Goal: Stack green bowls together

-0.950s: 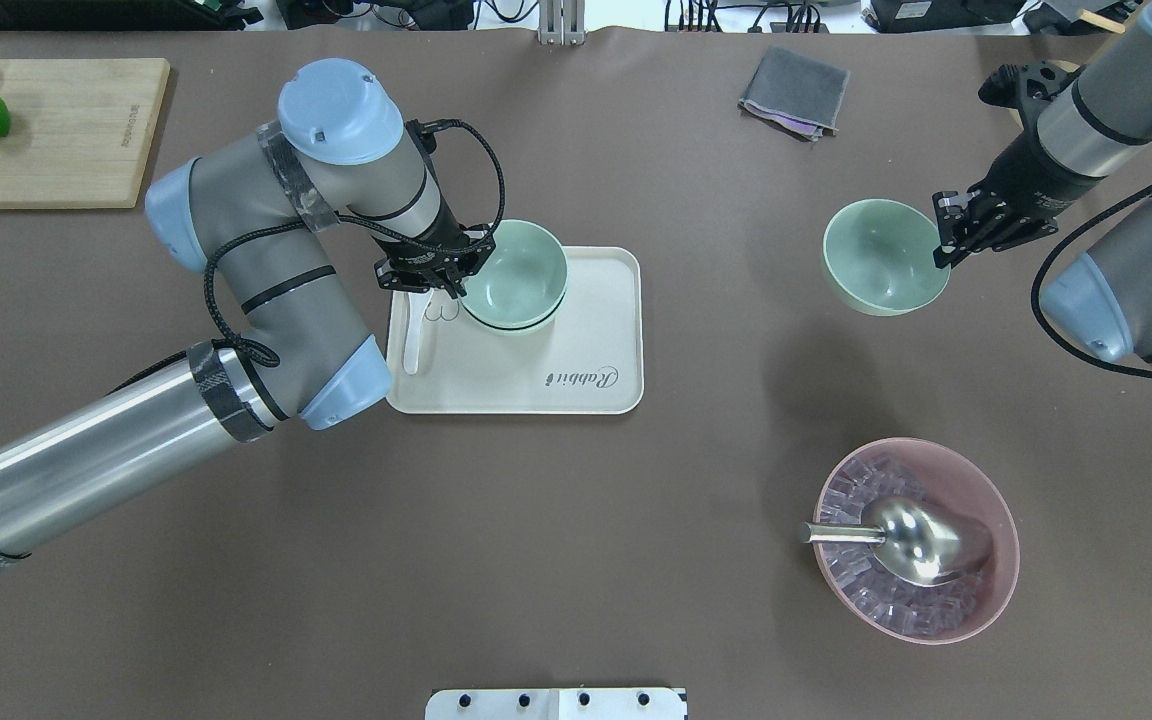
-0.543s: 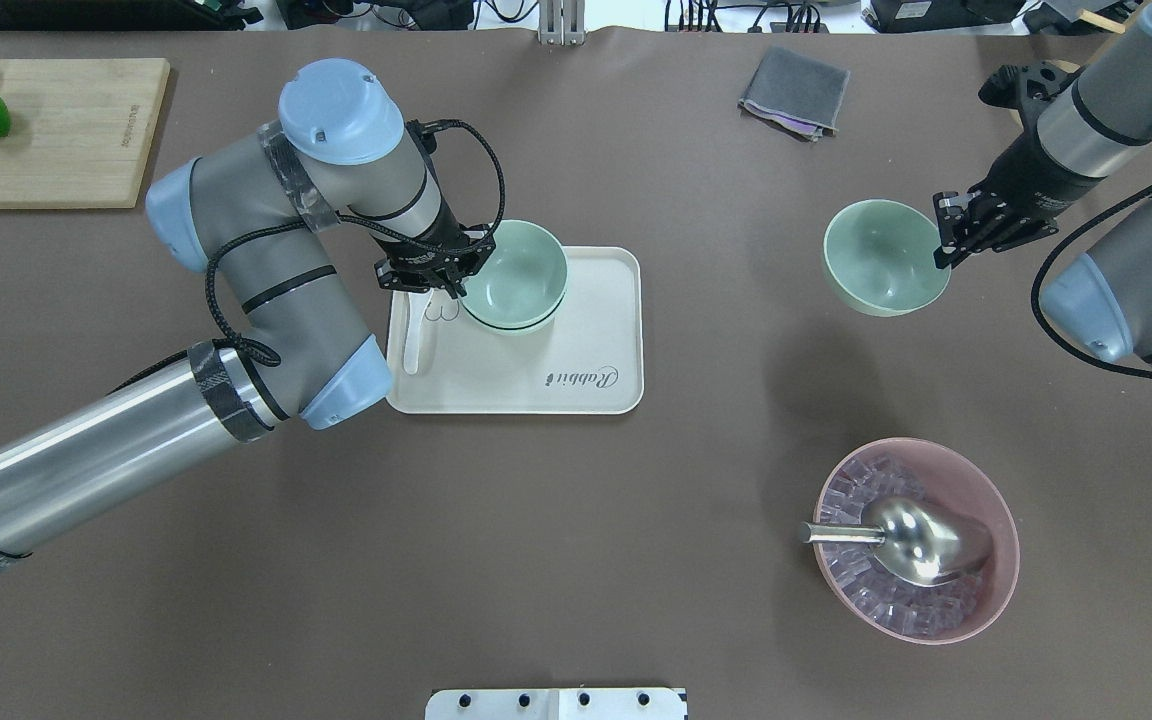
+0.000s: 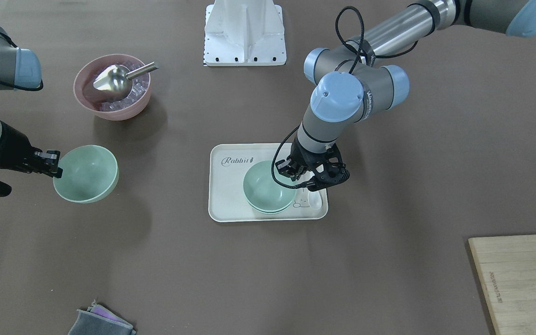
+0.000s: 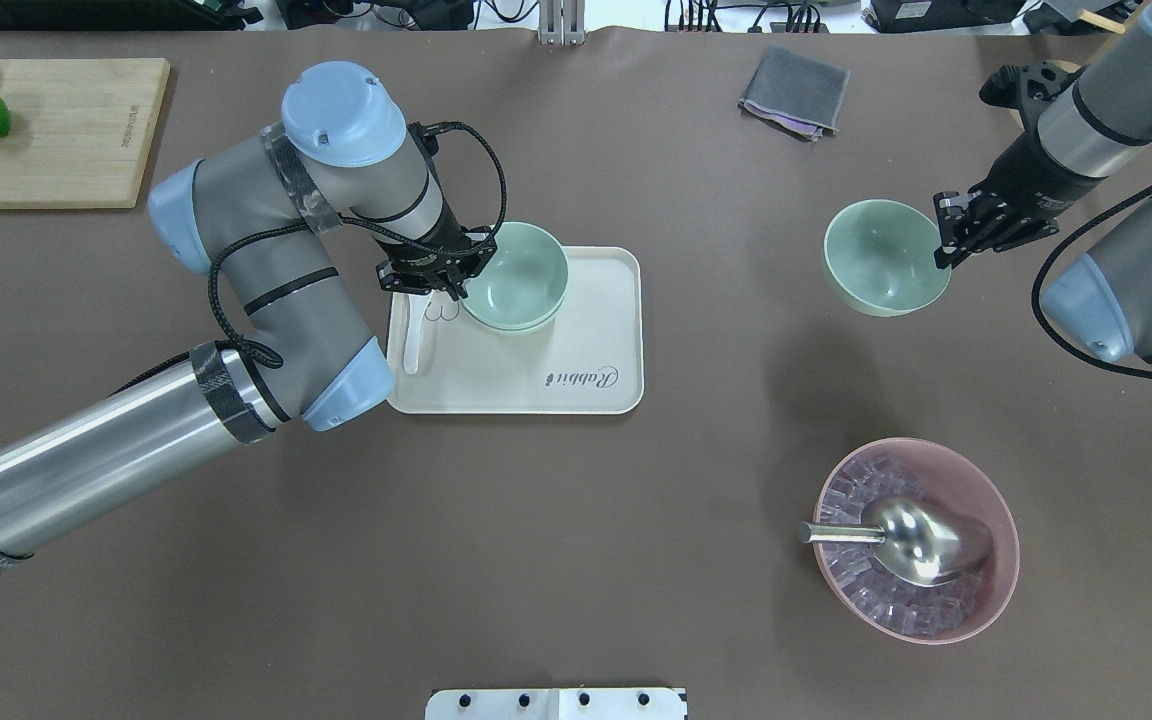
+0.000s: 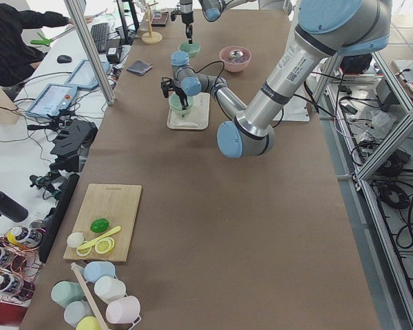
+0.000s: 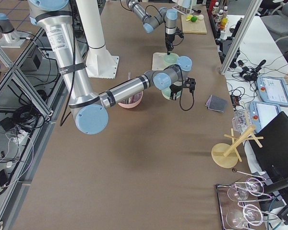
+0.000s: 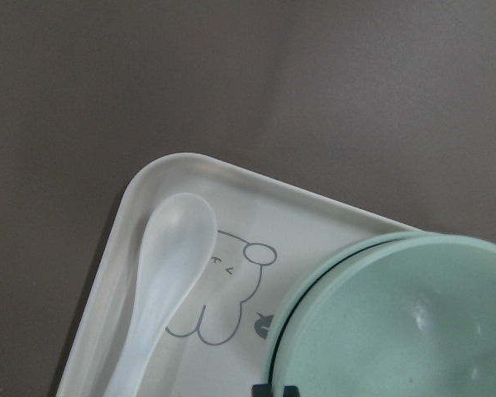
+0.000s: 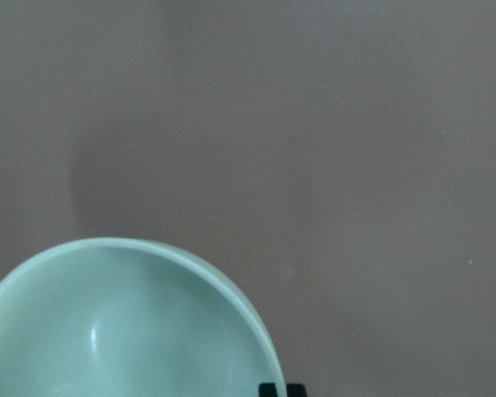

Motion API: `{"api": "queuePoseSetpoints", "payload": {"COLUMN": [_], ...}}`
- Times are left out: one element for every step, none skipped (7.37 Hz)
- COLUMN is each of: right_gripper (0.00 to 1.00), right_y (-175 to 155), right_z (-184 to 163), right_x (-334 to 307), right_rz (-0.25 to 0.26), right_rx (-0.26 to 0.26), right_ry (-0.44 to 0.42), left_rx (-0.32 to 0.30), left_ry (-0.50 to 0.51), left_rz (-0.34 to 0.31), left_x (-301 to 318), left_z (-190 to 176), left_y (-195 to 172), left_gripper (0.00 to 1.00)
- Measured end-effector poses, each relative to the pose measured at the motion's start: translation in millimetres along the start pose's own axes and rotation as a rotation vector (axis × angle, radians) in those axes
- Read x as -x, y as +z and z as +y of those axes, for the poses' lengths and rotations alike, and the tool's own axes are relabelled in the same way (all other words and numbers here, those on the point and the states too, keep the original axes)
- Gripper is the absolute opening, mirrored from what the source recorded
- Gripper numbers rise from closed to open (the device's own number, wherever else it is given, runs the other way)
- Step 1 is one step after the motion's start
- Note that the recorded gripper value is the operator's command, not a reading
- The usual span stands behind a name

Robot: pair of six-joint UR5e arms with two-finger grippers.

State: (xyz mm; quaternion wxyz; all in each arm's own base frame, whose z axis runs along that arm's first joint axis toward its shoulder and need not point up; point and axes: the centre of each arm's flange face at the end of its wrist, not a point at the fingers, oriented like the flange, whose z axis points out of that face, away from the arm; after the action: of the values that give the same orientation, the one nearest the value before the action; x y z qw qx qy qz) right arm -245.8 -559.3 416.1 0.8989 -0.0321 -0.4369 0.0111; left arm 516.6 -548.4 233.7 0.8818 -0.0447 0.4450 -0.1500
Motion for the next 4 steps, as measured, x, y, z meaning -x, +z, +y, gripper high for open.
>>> {"api": "queuePoseSetpoints", "payload": {"right_gripper": [0.00, 0.00, 0.00, 0.00], "right_y": [0.2, 0.8, 1.3, 1.4], "right_z": [-0.3, -0.7, -1.0, -1.1], "right_x": [-0.4, -1.1, -1.6, -1.8], "right_rz": [0.002, 0.005, 0.006, 0.006], "right_rx": [-0.002, -0.002, -0.002, -0.002], "right_ry": [0.000, 0.002, 0.003, 0.003], "left_rx": [0.001, 0.001, 0.001, 0.000], "left_ry": [0.000, 0.002, 0.004, 0.005], "left_rz": [-0.001, 0.001, 0.005, 0.007], "left_x": [0.1, 0.3, 0.4, 0.3], "left_z": [0.5, 0.3, 0.1, -0.1], "left_y": [1.2, 2.1, 3.2, 3.6], "left_gripper": [0.00, 0.00, 0.00, 0.00]}}
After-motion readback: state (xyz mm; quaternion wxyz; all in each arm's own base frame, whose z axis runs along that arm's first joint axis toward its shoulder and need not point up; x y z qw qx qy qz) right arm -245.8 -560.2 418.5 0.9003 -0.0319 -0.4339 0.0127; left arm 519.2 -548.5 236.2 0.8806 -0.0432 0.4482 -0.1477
